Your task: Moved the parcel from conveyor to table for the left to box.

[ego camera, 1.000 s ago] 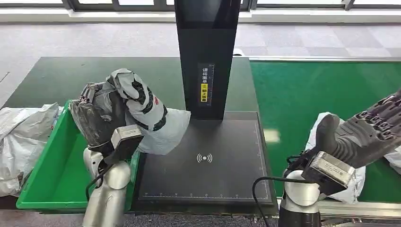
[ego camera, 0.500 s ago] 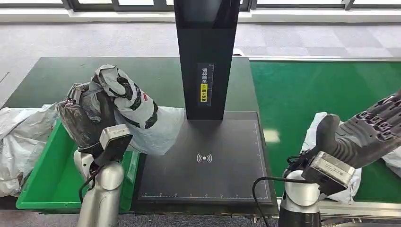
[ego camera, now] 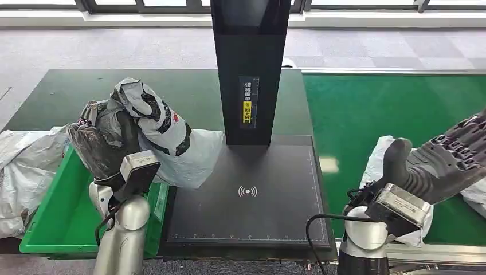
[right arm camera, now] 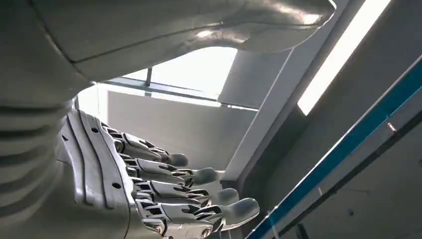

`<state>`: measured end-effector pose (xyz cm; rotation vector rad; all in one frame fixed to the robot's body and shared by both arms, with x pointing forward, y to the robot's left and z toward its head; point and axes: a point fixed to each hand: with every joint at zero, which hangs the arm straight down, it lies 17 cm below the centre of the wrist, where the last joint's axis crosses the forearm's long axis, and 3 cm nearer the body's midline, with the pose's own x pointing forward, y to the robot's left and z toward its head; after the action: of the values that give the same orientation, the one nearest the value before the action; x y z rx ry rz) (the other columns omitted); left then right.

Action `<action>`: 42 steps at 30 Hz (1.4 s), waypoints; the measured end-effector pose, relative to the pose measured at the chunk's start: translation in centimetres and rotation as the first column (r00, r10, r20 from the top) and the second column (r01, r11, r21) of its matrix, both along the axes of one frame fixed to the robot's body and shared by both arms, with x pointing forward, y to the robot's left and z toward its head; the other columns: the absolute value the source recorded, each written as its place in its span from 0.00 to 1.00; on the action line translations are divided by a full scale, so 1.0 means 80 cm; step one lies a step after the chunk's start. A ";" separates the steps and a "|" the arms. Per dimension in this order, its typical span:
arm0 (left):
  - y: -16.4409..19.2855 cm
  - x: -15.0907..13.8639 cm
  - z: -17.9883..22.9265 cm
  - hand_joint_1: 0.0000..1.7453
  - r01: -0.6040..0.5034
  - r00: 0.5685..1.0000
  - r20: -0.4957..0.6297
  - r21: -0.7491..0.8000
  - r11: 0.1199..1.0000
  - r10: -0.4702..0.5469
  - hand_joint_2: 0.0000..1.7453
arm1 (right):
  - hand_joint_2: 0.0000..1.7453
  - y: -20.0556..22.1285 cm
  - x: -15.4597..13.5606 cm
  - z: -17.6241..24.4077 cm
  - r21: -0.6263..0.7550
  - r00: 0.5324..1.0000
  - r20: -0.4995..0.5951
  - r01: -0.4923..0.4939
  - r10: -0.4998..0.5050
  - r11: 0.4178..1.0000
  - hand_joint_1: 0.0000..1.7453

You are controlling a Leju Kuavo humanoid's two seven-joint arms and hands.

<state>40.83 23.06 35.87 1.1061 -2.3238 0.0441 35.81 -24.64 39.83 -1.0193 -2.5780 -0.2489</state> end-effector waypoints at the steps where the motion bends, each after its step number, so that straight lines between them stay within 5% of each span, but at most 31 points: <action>1: 0.000 0.000 0.000 1.00 0.000 1.000 0.000 0.000 1.000 0.000 1.00 | 1.00 0.000 0.000 0.000 0.000 1.000 0.000 0.000 0.000 1.000 0.00; 39: 0.000 0.000 0.000 1.00 -0.001 1.000 0.001 0.000 1.000 0.001 1.00 | 1.00 0.000 0.000 0.000 0.000 1.000 0.000 0.000 0.000 1.000 0.00; 42: 0.040 -0.010 0.010 1.00 -0.073 0.997 0.020 -0.030 0.997 0.074 1.00 | 1.00 -0.007 0.001 -0.004 0.025 1.000 -0.006 -0.003 0.003 1.000 0.00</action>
<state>40.04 26.29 36.64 1.1818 -2.2933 0.1176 35.87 -25.19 39.51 -1.0052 -2.5647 -0.2761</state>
